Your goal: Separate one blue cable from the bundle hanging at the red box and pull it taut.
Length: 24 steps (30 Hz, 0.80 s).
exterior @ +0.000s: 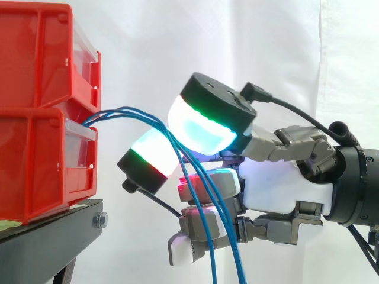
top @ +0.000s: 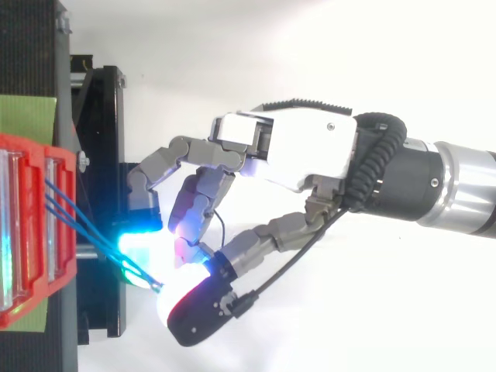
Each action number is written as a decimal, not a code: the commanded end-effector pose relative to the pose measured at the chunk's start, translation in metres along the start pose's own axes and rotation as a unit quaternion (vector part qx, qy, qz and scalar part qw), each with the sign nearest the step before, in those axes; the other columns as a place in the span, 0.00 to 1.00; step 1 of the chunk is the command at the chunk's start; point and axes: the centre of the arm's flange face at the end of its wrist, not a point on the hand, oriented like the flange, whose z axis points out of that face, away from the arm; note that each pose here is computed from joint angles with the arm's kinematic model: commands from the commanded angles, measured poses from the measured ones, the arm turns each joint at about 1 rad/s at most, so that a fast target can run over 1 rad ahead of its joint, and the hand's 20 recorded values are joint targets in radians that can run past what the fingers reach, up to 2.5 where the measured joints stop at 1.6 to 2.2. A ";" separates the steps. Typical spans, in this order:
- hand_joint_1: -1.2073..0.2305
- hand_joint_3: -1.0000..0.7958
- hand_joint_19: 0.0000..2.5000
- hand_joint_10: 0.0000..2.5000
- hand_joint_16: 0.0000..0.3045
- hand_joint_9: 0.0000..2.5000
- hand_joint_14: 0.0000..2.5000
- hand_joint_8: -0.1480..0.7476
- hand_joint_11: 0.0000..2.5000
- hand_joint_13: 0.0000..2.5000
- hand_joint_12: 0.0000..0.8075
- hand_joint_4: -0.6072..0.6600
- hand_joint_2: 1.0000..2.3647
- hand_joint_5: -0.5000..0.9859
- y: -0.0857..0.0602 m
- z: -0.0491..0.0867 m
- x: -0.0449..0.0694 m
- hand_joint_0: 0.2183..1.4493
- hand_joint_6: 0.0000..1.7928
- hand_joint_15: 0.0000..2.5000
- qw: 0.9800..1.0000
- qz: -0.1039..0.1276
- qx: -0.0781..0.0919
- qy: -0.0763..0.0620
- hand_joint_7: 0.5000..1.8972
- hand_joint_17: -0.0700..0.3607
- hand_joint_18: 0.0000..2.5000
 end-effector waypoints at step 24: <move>0.25 0.36 0.24 0.01 0.14 0.53 0.01 0.49 0.56 0.49 0.43 0.45 0.01 0.22 0.000 0.000 0.000 0.40 0.52 0.39 1.000 0.002 0.000 0.000 0.47 0.39 0.32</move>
